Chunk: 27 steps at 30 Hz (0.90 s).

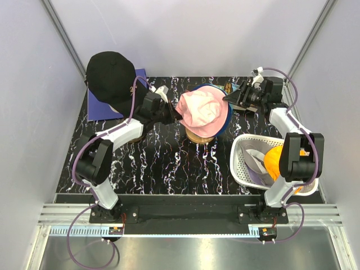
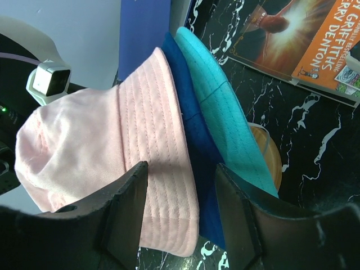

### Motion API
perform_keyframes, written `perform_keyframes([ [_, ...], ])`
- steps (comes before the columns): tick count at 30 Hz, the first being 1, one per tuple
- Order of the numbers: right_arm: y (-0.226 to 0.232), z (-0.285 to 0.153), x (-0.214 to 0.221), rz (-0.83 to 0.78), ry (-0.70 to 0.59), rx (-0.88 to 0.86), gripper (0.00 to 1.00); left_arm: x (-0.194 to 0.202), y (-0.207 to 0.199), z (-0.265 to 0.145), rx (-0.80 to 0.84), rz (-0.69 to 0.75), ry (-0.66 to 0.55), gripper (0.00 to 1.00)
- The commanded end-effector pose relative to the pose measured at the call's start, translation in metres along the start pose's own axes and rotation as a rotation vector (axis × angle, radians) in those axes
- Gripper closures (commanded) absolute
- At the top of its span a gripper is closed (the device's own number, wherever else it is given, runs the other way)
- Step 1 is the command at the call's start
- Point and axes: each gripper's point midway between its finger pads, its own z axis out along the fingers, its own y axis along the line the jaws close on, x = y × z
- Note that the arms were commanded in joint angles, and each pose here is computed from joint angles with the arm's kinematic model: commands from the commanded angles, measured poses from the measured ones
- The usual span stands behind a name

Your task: Stack the hats

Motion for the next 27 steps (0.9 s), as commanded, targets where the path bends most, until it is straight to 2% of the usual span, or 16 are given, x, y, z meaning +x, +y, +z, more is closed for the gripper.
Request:
perform_keyframes([
  [1, 0.022, 0.004, -0.006, -0.059, 0.019, -0.082, 0.42, -0.029, -0.007, -0.005, 0.017, 0.035, -0.072, 1.0],
  [10, 0.027, -0.003, 0.011, -0.034, 0.036, -0.083, 0.53, -0.027, -0.007, -0.004, 0.02, 0.032, -0.066, 1.0],
  [13, 0.029, -0.005, 0.014, -0.029, 0.039, -0.079, 0.61, -0.026, -0.007, -0.004, 0.021, 0.033, -0.065, 1.0],
  [16, 0.03, -0.005, 0.016, -0.014, 0.049, -0.093, 0.73, -0.025, -0.008, -0.004, 0.023, 0.034, -0.063, 1.0],
  [20, 0.029, -0.004, 0.015, -0.012, 0.046, -0.084, 1.0, -0.024, -0.009, -0.003, 0.027, 0.04, -0.06, 1.0],
  [22, 0.025, -0.005, 0.012, -0.024, 0.033, -0.055, 1.0, -0.024, -0.01, -0.003, 0.028, 0.041, -0.061, 1.0],
  [27, -0.01, -0.022, 0.004, -0.048, -0.059, 0.24, 1.0, -0.024, -0.01, 0.0, 0.029, 0.043, -0.054, 1.0],
])
